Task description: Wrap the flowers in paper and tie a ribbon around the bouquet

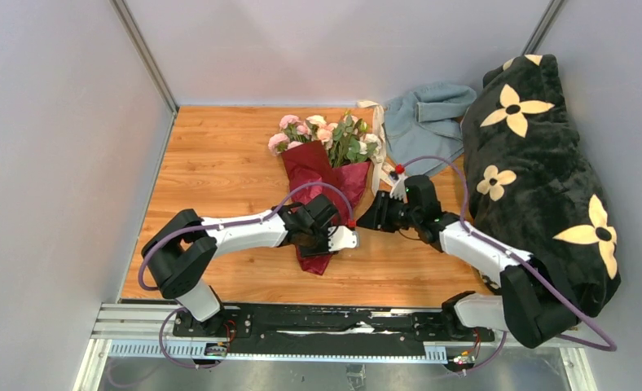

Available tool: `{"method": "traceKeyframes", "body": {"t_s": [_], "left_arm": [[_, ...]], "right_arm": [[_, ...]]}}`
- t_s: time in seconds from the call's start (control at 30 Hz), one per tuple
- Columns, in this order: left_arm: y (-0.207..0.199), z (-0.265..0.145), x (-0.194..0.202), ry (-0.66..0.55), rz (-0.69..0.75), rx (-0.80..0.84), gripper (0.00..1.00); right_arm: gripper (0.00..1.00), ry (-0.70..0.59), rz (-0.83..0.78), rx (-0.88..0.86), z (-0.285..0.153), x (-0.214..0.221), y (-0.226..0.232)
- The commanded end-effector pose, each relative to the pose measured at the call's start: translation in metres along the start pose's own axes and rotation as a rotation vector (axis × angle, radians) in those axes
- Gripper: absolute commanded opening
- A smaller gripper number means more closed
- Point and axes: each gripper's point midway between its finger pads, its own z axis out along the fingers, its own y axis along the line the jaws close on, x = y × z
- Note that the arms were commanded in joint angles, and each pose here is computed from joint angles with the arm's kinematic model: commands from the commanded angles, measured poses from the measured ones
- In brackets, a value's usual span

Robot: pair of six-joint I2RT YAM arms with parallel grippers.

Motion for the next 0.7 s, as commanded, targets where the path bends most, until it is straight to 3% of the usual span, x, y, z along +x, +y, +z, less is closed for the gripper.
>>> {"method": "traceKeyframes", "body": {"t_s": [0.0, 0.1, 0.23, 0.67], "left_arm": [[-0.015, 0.014, 0.011, 0.054, 0.081, 0.03, 0.38], [-0.02, 0.017, 0.015, 0.081, 0.112, 0.034, 0.39], [-0.02, 0.02, 0.017, 0.103, 0.125, 0.033, 0.39], [-0.019, 0.027, 0.027, 0.168, 0.154, 0.037, 0.4]], "right_arm": [[0.47, 0.041, -0.197, -0.045, -0.022, -0.025, 0.011], [0.58, 0.003, -0.329, -0.107, -0.019, -0.062, 0.039], [0.63, -0.036, -0.4, -0.137, -0.002, -0.103, 0.056], [0.62, -0.031, -0.425, -0.093, 0.074, -0.15, 0.059]]}}
